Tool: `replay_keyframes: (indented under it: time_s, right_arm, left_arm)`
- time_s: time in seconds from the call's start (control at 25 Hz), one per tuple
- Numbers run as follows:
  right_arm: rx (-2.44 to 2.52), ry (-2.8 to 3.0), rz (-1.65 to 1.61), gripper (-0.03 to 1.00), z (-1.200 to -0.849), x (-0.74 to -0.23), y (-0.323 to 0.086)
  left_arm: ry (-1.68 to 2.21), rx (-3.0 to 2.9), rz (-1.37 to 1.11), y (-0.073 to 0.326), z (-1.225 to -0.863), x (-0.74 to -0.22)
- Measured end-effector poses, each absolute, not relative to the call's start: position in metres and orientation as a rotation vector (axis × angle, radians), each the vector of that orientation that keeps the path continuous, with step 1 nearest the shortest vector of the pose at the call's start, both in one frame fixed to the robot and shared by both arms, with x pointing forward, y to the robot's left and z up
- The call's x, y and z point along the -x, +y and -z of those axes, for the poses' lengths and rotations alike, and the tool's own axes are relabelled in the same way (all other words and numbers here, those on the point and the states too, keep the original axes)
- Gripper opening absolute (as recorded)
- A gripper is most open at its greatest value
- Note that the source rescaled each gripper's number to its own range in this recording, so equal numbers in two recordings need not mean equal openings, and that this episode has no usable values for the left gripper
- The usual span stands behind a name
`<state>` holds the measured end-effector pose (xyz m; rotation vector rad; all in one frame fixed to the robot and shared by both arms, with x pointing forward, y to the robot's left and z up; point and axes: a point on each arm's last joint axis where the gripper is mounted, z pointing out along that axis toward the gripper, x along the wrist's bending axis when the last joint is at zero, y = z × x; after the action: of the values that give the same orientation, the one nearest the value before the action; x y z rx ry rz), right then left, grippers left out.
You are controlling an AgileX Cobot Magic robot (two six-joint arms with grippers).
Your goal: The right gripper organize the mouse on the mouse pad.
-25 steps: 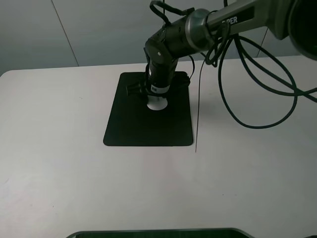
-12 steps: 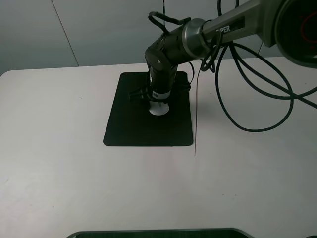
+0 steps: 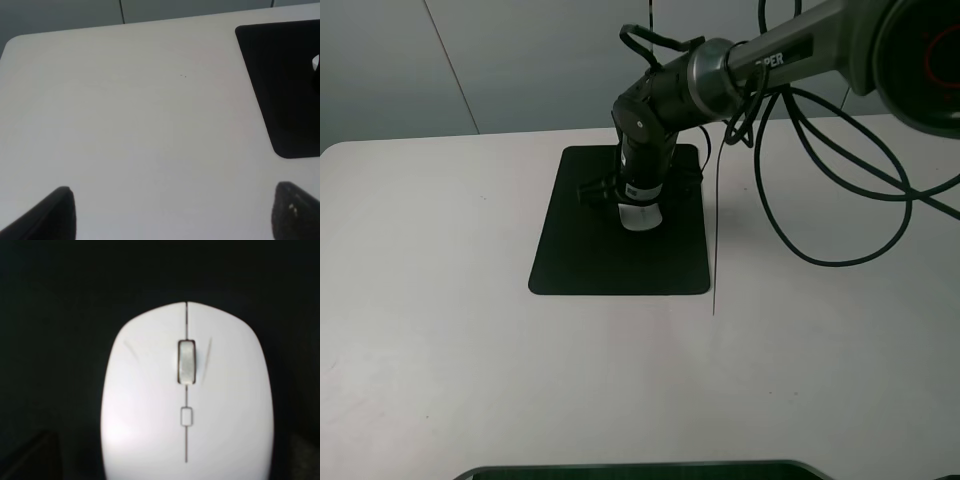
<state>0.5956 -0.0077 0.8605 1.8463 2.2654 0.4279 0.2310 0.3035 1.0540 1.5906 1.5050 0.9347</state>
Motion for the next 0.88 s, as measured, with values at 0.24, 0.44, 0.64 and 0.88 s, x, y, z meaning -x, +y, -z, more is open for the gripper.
replay_keyframes:
  time_s: [0.24,0.44,0.64,0.88]
  right_arm:
    - [-1.849,2.244,-0.509,0.99,-0.885,-0.596,-0.006]
    - [-1.830,2.238,-0.576,0.99,-0.929,-0.593,-0.009]
    - [-1.887,2.272,-0.598,0.99,-0.955,-0.576,-0.023]
    - [-2.027,2.196,-0.485,0.99,-0.954,-0.560,-0.096]
  left_arm:
    - [1.505,-1.591,-0.935,0.303,-1.054,-0.231]
    - [1.505,-1.591,-0.935,0.303,-1.054,-0.231]
    - [1.505,-1.591,-0.935,0.303,-1.054,-0.231]
    - [1.505,-1.591,-0.935,0.303,-1.054,-0.231]
